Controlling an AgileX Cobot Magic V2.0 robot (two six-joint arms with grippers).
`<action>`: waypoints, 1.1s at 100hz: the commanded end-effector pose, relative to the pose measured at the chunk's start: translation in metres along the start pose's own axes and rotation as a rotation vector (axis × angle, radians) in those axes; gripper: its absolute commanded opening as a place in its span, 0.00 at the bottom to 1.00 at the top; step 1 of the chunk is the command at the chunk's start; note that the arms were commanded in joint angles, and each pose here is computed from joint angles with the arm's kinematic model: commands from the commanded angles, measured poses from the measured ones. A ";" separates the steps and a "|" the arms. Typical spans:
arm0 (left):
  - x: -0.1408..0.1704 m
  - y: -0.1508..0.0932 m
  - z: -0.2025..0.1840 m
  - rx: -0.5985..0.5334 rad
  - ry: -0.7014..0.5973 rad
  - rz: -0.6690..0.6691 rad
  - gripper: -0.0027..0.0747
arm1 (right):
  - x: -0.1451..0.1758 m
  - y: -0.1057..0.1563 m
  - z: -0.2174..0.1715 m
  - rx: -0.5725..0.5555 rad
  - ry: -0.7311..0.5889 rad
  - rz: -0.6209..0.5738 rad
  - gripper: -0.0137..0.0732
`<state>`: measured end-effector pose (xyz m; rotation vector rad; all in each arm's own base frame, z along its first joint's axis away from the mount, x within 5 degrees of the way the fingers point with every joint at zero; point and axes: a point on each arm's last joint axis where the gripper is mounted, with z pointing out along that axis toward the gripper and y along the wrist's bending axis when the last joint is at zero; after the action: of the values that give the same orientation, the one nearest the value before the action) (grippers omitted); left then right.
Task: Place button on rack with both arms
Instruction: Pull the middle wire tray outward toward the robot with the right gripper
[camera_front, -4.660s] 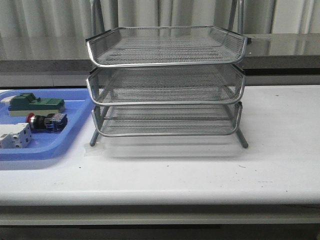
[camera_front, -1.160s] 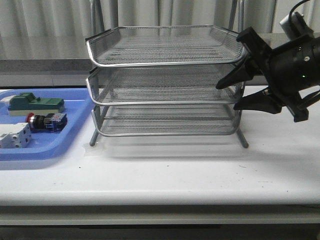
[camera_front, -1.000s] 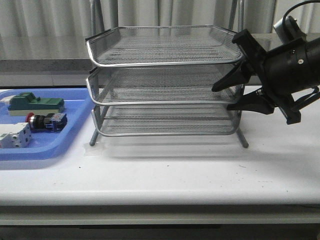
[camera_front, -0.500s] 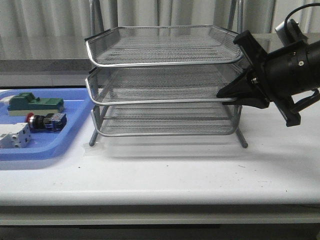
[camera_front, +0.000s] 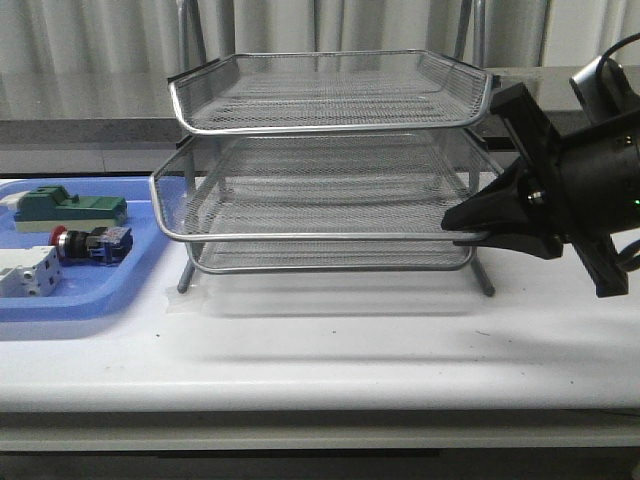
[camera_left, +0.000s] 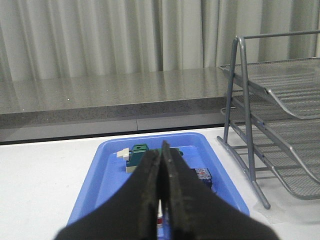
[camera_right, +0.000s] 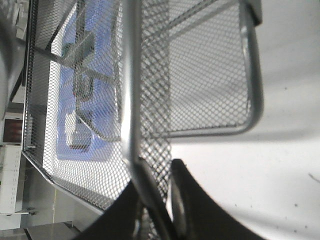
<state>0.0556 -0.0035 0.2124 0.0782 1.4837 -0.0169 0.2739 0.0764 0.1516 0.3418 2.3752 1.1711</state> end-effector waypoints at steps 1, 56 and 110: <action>0.007 -0.001 -0.002 0.003 -0.068 -0.019 0.01 | 0.018 -0.004 -0.008 0.033 0.039 -0.067 0.24; 0.007 -0.001 -0.002 0.003 -0.068 -0.019 0.01 | 0.049 -0.004 -0.033 0.041 0.021 -0.095 0.36; 0.007 -0.001 -0.002 0.003 -0.068 -0.019 0.01 | 0.042 0.013 -0.054 0.074 -0.094 -0.304 0.68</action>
<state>0.0556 -0.0035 0.2124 0.0782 1.4837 -0.0169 0.2127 0.0654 0.1602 0.1222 2.3721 0.9415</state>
